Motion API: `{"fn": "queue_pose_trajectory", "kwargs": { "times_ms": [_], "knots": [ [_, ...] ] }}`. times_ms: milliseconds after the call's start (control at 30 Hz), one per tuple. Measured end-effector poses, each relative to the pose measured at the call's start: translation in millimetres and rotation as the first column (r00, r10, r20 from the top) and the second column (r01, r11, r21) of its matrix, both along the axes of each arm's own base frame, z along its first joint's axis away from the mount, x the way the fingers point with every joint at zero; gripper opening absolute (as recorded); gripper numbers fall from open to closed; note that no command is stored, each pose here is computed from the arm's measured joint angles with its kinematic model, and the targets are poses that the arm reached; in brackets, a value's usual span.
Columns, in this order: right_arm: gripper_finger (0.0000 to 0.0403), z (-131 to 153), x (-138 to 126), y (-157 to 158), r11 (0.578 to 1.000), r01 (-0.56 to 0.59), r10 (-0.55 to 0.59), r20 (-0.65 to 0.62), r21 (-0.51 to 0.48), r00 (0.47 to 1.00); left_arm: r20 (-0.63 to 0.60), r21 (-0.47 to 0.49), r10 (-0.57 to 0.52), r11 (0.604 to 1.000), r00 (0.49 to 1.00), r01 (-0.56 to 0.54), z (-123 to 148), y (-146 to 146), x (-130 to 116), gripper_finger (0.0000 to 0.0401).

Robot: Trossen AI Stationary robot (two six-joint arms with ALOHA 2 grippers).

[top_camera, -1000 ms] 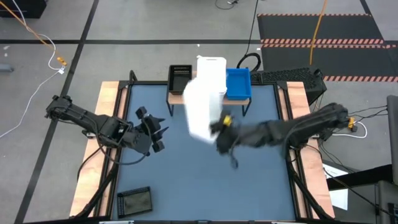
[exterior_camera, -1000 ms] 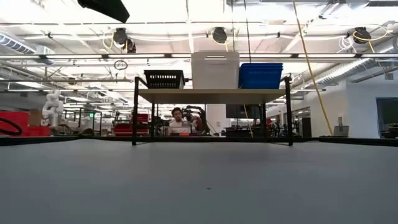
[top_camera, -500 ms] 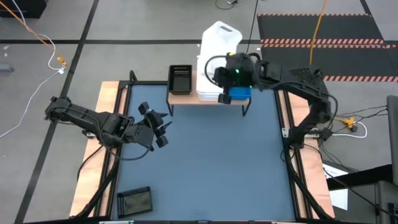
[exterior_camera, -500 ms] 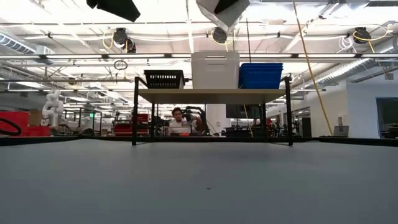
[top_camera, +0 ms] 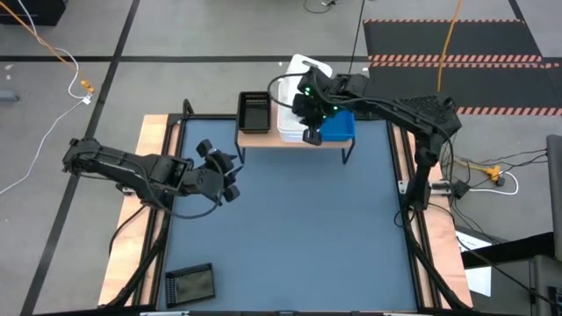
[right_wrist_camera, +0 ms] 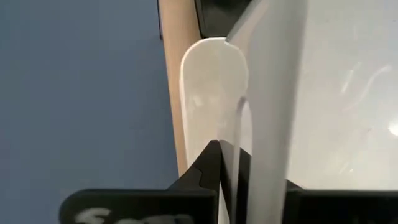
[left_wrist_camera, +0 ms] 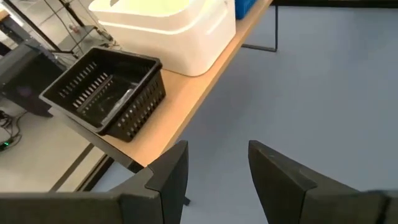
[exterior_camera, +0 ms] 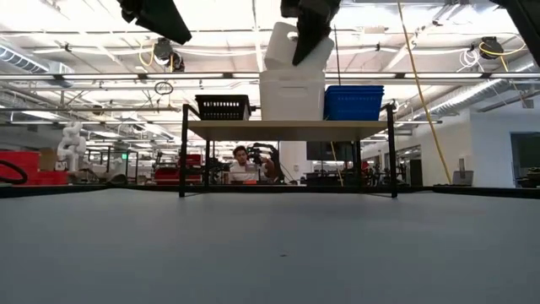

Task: Stack baskets on shelf by color
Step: Stack the white bin on top of the other white bins on the shelf, then stack the right black bin on top of the other black bins on the shelf

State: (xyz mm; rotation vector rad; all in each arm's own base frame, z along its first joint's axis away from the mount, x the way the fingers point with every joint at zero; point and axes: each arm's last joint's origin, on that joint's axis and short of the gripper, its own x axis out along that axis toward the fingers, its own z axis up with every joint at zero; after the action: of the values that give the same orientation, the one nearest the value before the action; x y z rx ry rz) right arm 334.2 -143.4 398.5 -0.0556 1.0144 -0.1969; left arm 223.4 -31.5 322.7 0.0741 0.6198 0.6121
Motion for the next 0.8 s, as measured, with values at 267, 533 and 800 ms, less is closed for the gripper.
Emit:
{"fn": "queue_pose_trajectory", "kwargs": {
  "times_ms": [267,533,800],
  "knots": [
    [0.0023,3.5,-1.4,-0.8,0.999,-0.037,0.037,0.026,0.000,0.999,0.004,-0.012,0.003,1.000,1.000,-0.003,0.0,1.1,0.3,0.0170],
    [0.0090,-3.0,-1.3,-1.8,0.998,-0.060,0.060,0.007,0.016,0.998,0.011,-0.037,-0.001,0.999,1.000,0.001,-0.3,0.5,0.4,0.0170],
    [0.0143,1.0,0.5,-3.2,1.000,-0.022,0.021,0.059,0.013,0.998,0.009,-0.038,-0.002,0.999,1.000,0.002,-0.4,0.2,0.2,0.0170]
  ]
}}
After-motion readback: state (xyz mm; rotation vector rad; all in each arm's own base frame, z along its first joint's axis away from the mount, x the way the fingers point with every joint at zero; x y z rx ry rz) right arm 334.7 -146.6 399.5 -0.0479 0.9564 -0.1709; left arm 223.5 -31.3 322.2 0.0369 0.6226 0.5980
